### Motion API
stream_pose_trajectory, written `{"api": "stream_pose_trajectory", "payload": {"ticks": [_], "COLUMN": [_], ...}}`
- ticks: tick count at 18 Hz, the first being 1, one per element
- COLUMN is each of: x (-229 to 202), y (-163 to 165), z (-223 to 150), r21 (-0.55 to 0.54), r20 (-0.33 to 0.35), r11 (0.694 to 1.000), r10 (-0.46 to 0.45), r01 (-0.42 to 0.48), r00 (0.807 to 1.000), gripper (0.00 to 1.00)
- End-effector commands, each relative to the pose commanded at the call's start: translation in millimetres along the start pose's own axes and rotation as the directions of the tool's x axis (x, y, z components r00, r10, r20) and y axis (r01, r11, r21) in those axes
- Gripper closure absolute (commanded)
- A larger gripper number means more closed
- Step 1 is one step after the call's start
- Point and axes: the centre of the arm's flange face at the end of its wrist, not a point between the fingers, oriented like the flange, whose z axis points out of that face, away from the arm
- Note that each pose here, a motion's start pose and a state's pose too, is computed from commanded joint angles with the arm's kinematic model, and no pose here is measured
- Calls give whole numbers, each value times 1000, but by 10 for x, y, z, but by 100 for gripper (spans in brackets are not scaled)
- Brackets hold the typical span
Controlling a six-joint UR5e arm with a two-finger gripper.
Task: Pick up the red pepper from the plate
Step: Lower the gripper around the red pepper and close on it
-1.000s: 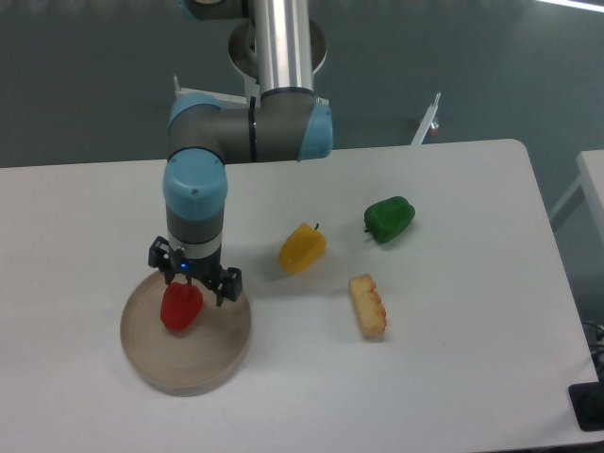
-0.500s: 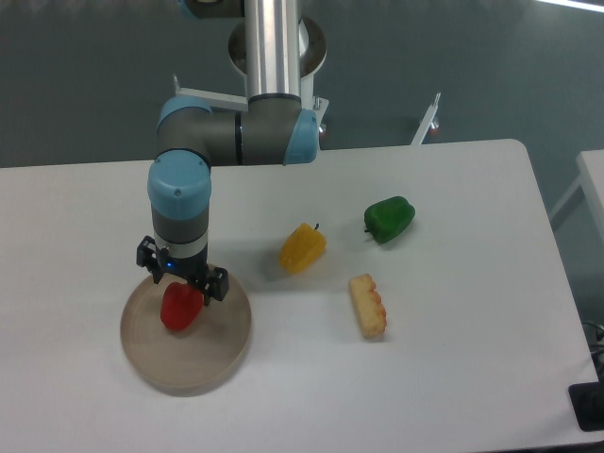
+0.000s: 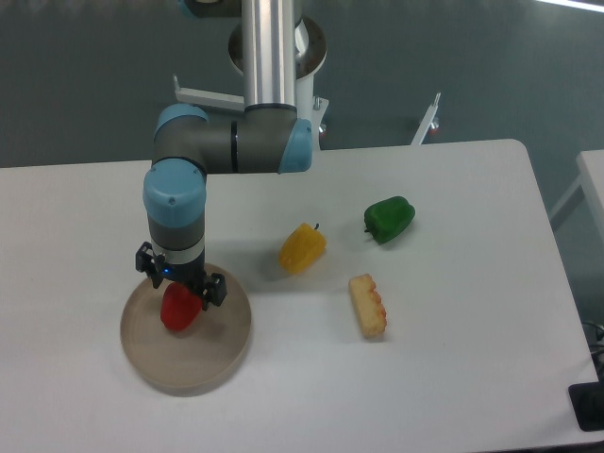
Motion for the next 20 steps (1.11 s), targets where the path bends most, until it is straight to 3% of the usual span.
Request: {"api": "stream_pose_trajectory", "payload": {"ticks": [20], "x": [98], "y": [-41], "z": [167], "r21": [-18], "r20": [2], "r11": [1000], "r10": [-3], "r01": [3], "r00": [1000], "gripper": [0]}}
